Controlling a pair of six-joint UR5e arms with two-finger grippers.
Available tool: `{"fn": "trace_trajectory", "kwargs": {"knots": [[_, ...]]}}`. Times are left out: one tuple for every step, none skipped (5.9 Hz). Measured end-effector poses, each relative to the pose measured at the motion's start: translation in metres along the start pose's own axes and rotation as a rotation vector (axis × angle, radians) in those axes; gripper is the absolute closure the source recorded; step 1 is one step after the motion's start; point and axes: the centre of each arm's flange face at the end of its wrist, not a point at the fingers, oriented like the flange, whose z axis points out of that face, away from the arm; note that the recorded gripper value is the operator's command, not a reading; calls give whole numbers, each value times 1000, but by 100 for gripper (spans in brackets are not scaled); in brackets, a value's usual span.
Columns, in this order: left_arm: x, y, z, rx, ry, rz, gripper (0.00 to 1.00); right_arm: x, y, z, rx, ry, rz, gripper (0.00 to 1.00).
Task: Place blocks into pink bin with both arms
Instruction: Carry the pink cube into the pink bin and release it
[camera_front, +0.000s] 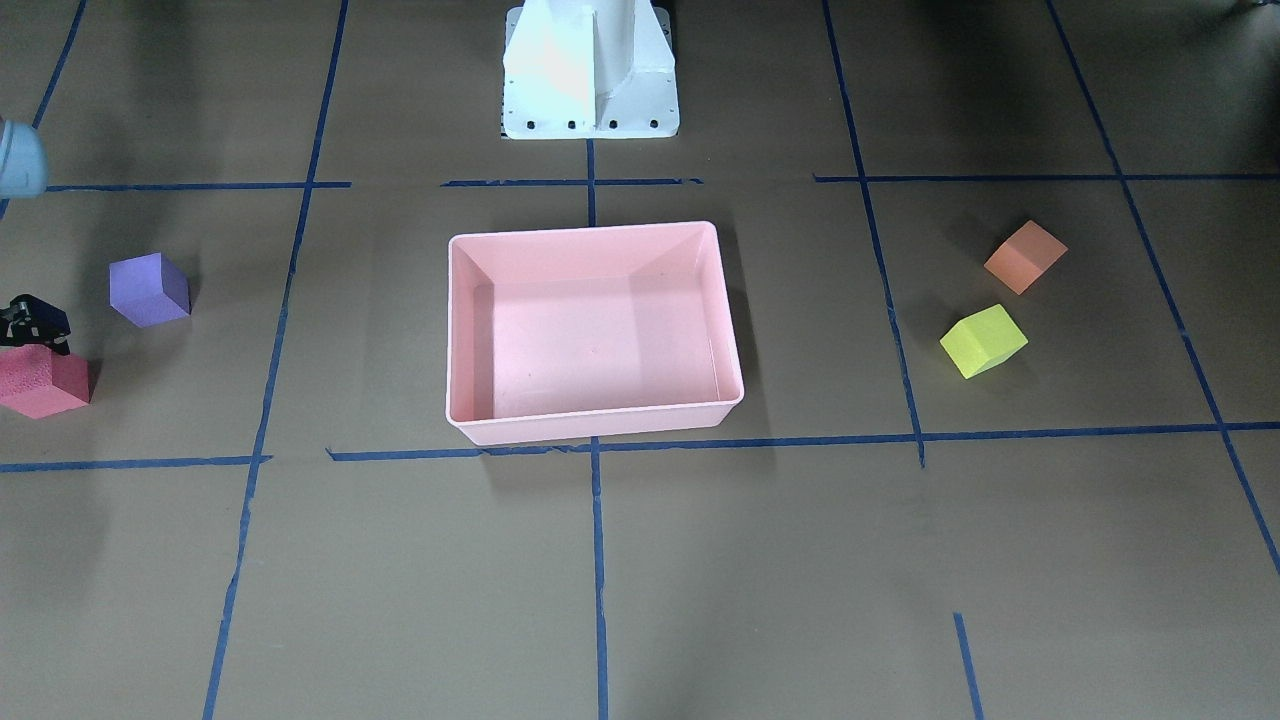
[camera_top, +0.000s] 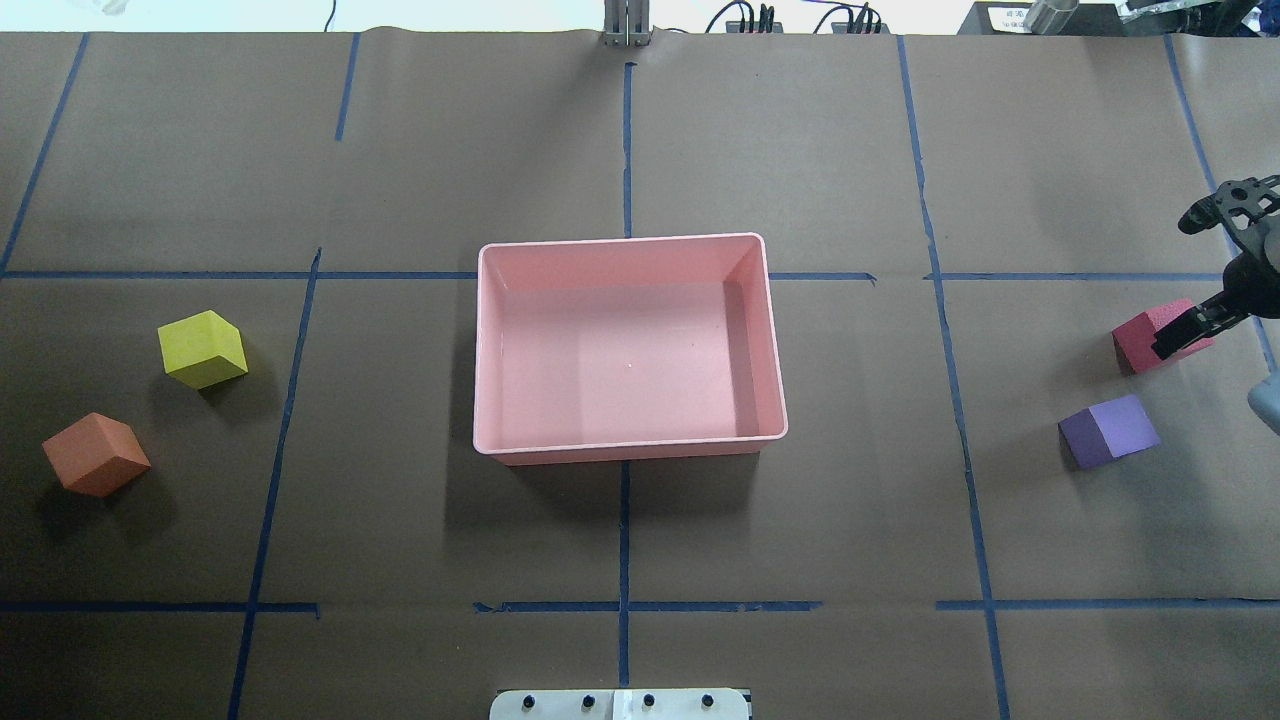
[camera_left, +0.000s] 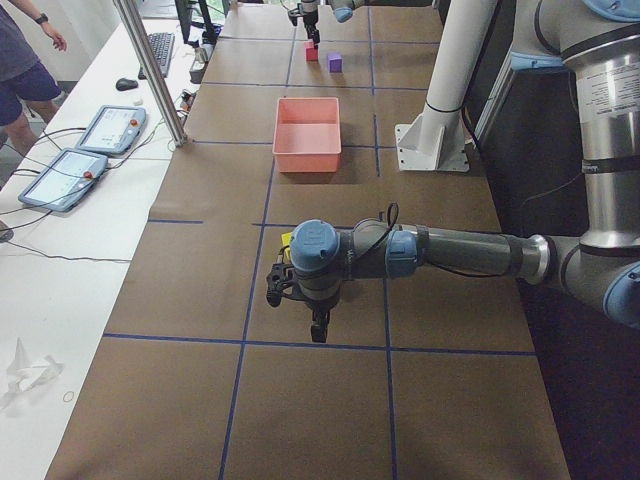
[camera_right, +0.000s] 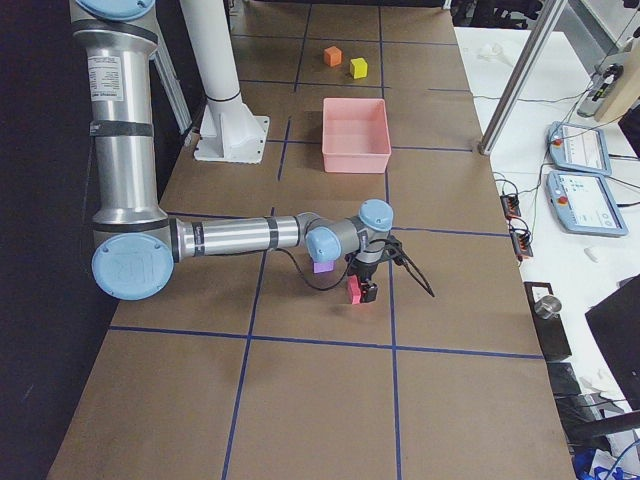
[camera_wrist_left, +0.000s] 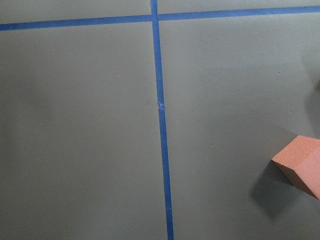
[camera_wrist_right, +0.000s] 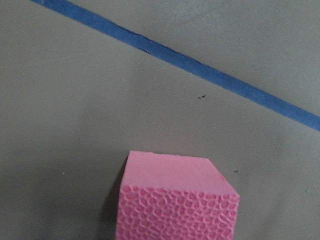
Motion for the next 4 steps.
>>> {"fn": "trace_trajectory", "kwargs": {"knots": [[0, 0, 0, 0, 0, 0, 0, -4, -5, 5, -7, 0, -7, 43], [0, 0, 0, 0, 0, 1, 0, -9, -13, 3, -2, -2, -12, 61], [0, 0, 0, 1, 0, 1, 0, -16, -22, -4, 14, -7, -18, 63], [1, 0, 0, 1, 1, 1, 0, -29, -34, -20, 44, -18, -18, 63]]}}
